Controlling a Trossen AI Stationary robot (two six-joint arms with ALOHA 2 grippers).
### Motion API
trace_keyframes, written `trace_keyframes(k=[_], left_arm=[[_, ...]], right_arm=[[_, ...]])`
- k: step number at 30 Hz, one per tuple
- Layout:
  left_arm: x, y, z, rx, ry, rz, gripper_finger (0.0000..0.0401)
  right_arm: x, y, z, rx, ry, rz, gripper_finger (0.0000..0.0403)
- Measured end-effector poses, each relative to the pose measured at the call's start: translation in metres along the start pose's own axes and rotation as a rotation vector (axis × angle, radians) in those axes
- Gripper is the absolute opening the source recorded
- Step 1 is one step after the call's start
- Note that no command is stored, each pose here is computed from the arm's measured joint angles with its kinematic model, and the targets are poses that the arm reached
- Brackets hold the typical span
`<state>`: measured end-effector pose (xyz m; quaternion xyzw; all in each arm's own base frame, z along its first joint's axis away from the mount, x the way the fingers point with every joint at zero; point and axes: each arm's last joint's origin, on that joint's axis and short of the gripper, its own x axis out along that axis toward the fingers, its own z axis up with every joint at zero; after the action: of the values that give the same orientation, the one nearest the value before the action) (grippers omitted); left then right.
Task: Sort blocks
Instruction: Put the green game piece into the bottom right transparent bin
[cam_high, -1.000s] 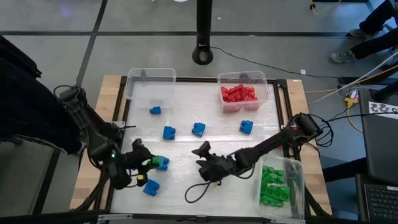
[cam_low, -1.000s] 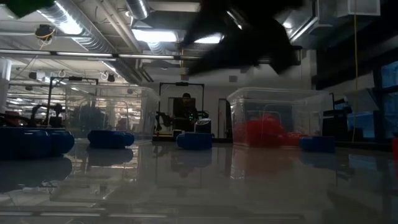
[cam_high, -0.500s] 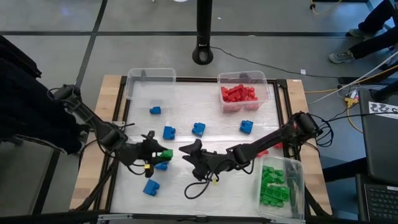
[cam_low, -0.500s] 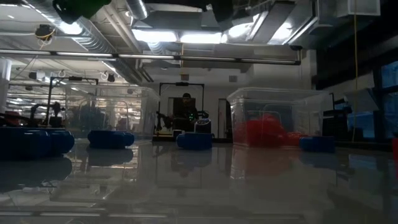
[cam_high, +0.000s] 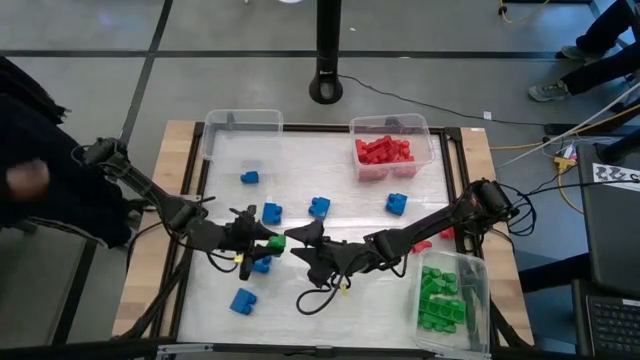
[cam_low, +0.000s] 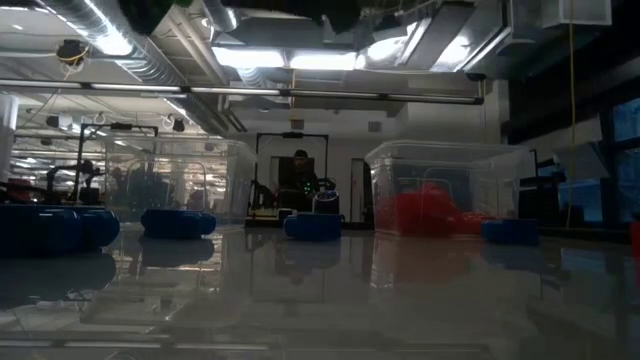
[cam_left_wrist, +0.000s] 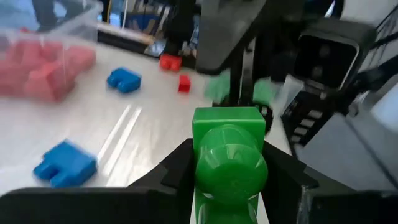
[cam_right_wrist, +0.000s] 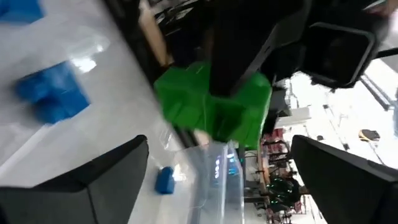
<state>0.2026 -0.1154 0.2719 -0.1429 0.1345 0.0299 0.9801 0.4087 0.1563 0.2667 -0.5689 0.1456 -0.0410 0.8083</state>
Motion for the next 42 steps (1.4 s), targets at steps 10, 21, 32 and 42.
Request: trace_keyframes(k=[10, 21, 32, 42], left_arm=[[0.007, 0.005, 0.021, -0.067, -0.123, -0.086, 0.0124], [0.011, 0.011, 0.032, -0.098, -0.188, -0.102, 0.0124], [0.011, 0.012, 0.034, -0.098, -0.198, -0.117, 0.0125], [0.011, 0.011, 0.034, -0.068, -0.204, -0.121, 0.016]], right_arm=[[-0.002, -0.015, 0.007, 0.003, -0.067, -0.132, 0.0377], [-0.001, -0.021, 0.008, -0.008, -0.129, -0.17, 0.0381], [0.007, -0.027, -0.002, -0.027, -0.102, -0.182, 0.0322], [0.007, -0.026, -0.002, -0.035, -0.126, -0.168, 0.0301]])
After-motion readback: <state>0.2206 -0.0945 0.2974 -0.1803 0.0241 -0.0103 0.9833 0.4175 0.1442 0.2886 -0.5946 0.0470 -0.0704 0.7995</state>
